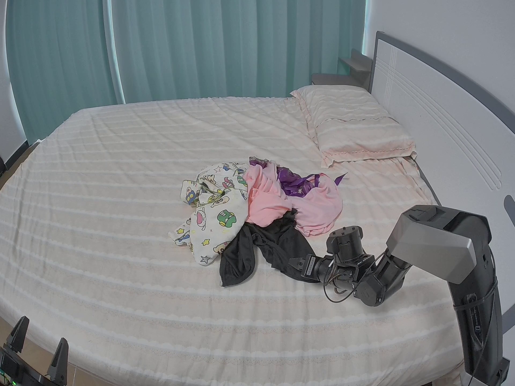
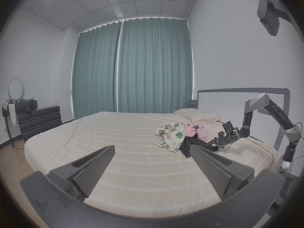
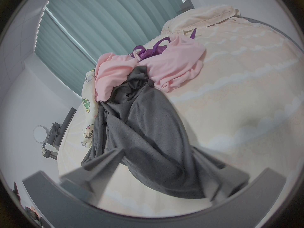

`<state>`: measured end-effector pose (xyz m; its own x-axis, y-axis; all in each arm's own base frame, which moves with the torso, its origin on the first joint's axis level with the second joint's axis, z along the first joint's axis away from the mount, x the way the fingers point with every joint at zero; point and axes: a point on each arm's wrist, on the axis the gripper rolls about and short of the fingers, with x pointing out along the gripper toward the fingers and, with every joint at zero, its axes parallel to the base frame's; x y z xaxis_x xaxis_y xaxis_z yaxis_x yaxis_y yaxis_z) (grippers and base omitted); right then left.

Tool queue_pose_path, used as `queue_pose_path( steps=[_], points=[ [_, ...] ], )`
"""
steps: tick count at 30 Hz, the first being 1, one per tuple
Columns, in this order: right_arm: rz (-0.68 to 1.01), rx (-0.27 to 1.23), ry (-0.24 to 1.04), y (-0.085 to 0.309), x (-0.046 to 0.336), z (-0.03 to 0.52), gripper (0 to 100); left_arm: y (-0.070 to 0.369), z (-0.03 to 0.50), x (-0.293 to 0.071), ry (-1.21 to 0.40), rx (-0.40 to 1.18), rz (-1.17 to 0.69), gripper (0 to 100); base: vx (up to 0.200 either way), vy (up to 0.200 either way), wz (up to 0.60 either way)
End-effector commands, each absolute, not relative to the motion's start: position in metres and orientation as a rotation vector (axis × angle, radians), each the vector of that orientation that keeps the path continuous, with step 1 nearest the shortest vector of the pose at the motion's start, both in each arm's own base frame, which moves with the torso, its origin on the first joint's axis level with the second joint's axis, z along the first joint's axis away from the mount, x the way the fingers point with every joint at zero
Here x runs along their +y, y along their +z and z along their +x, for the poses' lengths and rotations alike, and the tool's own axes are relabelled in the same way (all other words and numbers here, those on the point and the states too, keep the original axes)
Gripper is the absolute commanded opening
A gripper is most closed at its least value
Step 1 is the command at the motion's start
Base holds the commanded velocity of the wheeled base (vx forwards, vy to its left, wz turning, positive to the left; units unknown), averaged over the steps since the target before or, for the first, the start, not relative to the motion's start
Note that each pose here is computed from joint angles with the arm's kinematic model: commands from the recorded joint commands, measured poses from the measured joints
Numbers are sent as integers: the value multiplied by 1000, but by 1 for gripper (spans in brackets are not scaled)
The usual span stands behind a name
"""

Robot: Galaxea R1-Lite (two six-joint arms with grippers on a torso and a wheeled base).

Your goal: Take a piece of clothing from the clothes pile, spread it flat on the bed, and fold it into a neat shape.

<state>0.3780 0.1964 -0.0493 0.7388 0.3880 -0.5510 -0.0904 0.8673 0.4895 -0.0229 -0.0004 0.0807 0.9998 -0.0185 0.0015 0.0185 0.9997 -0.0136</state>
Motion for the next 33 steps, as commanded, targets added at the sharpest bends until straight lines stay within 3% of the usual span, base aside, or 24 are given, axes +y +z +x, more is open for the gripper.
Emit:
queue_pose_path(
  steps=[1, 8, 17, 23, 26, 27, 31, 33],
  points=[
    [458, 680, 296, -47, 206, 379, 0, 76, -23, 0, -18, 3, -11, 100, 0, 0, 0],
    [481, 687, 277, -49, 198, 371, 0, 76, -23, 0, -20, 3, -8, 100, 0, 0, 0],
    [665, 612, 225, -27, 166, 344, 0, 77, -23, -1, -26, -1, -8, 100, 0, 0, 0],
    [700, 588, 233, -21, 162, 333, 0, 77, -23, -1, -28, -3, -11, 100, 0, 0, 0],
    [704, 582, 230, -20, 161, 332, 0, 108, -31, -1, -37, -123, -56, 100, 0, 0, 0],
    [703, 584, 229, -21, 161, 331, 0, 143, -39, 0, -58, -196, -124, 100, 0, 0, 0],
    [702, 576, 253, -19, 167, 328, 0, 148, -21, -2, -153, -34, 9, 100, 0, 0, 0],
    [701, 577, 260, -22, 168, 325, 0, 145, -8, -4, -207, 91, -13, 100, 0, 0, 0]
  ],
)
